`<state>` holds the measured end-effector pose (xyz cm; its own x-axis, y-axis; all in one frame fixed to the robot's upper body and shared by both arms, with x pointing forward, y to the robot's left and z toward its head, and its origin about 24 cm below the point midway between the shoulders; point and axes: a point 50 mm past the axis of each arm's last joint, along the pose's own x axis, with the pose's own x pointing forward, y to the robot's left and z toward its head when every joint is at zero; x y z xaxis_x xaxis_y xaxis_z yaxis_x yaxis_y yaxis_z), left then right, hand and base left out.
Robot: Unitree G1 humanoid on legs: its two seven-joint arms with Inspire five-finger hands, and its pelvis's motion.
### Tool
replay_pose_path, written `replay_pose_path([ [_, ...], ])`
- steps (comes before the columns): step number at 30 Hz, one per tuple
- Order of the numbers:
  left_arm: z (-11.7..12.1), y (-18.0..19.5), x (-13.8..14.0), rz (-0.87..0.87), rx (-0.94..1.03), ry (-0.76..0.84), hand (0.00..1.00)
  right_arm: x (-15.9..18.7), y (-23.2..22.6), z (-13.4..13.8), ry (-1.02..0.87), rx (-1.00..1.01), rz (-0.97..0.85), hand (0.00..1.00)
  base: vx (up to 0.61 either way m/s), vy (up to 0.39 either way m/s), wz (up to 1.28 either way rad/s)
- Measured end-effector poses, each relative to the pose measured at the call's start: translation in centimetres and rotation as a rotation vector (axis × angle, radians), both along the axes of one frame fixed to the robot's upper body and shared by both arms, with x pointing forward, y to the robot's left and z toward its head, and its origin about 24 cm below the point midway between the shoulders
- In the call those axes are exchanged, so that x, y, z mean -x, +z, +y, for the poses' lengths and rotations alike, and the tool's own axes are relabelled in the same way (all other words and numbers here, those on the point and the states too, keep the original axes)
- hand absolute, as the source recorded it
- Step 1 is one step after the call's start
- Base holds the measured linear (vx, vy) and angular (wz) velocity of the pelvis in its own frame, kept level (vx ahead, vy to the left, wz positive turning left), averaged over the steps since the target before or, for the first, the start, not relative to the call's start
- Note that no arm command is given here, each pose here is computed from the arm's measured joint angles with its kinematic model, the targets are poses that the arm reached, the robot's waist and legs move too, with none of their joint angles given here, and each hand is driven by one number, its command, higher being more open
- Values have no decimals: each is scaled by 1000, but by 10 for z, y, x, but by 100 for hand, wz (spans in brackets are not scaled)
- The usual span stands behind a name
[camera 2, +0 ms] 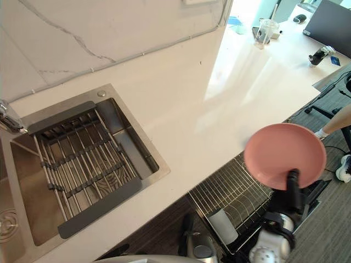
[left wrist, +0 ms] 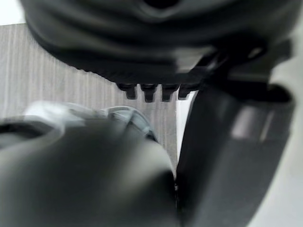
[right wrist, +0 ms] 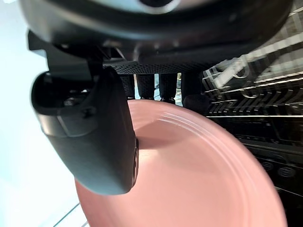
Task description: Walk over to the sink, pick up the cup, carry it to the dishwasher, place the cup inside the dishwasher, then close the dishwasher door
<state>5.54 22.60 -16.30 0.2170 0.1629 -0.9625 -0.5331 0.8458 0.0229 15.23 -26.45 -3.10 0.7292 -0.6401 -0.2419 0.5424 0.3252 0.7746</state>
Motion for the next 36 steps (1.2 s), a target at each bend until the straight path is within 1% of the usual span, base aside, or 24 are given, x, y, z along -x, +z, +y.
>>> replay_pose_path([
  [3,-2,0,0,-1,1,-15,100,4,-4,2,-1,-11,32,0,-8,-25,2],
  [7,-3,0,-2,-3,2,-23,100,17,-15,0,-46,-34,113,0,-46,24,9],
  [11,-8,3,-12,-49,7,-48,100,28,-27,0,-90,-50,223,0,-77,31,19],
  [15,-13,3,-18,-69,16,-52,100,32,-35,4,-109,-36,354,0,-89,72,18],
  [22,-14,4,-24,-75,12,-77,100,37,-46,11,-127,-34,489,0,-77,107,8],
  [29,-15,4,-28,-54,17,-90,100,56,-69,18,-149,-80,649,0,-32,90,-6],
  [34,-19,4,-32,-53,21,-120,100,54,-78,23,-168,-106,722,0,-44,81,5],
  [35,-20,4,-33,-56,24,-122,100,54,-81,24,-177,-121,739,100,-58,82,12],
  [36,-21,4,-34,-59,25,-123,100,54,-83,25,-188,-143,738,100,-77,99,16],
])
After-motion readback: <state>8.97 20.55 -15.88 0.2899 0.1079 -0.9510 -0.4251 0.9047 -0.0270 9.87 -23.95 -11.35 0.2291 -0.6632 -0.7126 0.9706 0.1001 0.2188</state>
